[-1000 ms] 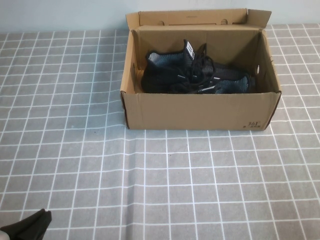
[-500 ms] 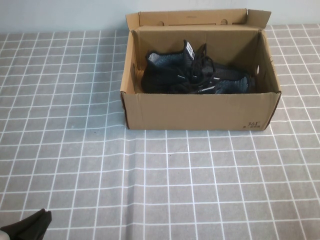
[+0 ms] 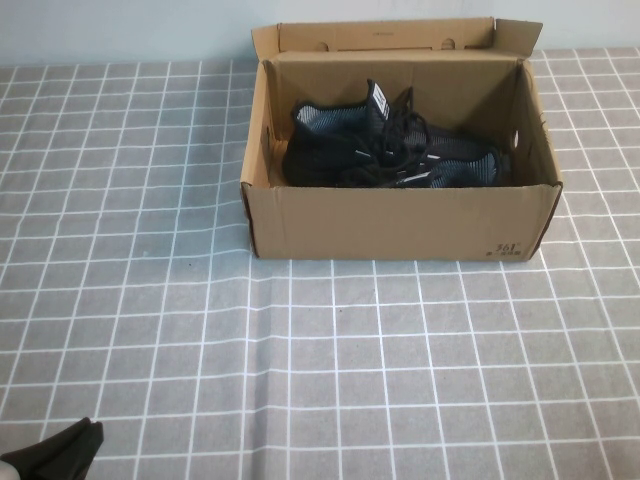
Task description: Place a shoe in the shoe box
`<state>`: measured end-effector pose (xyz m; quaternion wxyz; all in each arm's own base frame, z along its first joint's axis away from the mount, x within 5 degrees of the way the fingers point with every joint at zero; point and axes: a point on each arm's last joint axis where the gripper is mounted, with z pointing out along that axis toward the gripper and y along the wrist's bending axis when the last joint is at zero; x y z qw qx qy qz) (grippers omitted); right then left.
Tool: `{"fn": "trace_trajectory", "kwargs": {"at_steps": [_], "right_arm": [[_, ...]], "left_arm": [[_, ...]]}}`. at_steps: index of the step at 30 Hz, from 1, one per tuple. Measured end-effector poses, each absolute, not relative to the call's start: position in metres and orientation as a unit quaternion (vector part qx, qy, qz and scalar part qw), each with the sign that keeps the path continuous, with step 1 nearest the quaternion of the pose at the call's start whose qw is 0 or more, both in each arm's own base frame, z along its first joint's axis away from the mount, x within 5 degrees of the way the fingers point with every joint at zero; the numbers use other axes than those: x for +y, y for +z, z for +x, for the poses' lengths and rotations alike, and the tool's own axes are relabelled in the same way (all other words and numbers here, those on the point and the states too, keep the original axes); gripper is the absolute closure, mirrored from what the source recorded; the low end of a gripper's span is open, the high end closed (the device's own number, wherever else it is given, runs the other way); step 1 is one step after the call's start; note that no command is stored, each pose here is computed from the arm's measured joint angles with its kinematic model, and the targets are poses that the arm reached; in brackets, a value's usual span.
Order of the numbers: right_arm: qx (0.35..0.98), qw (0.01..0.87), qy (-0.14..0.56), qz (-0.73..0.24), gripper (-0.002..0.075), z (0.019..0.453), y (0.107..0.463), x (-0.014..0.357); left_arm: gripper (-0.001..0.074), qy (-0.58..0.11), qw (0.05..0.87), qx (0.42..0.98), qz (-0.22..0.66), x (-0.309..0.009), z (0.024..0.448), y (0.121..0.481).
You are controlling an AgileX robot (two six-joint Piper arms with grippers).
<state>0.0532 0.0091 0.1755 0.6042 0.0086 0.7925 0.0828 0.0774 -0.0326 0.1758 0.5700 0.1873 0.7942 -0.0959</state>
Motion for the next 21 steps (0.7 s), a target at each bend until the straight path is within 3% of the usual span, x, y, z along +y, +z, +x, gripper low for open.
{"fn": "trace_trajectory", "kwargs": {"at_steps": [21], "right_arm": [[0.792,0.604,0.083,0.009,0.0742,0.0532,0.1755,0.0091]], "left_arm": [[0.0735,-0.081,0.592,0.779,0.190,-0.0312,0.0791,0.1799]]}}
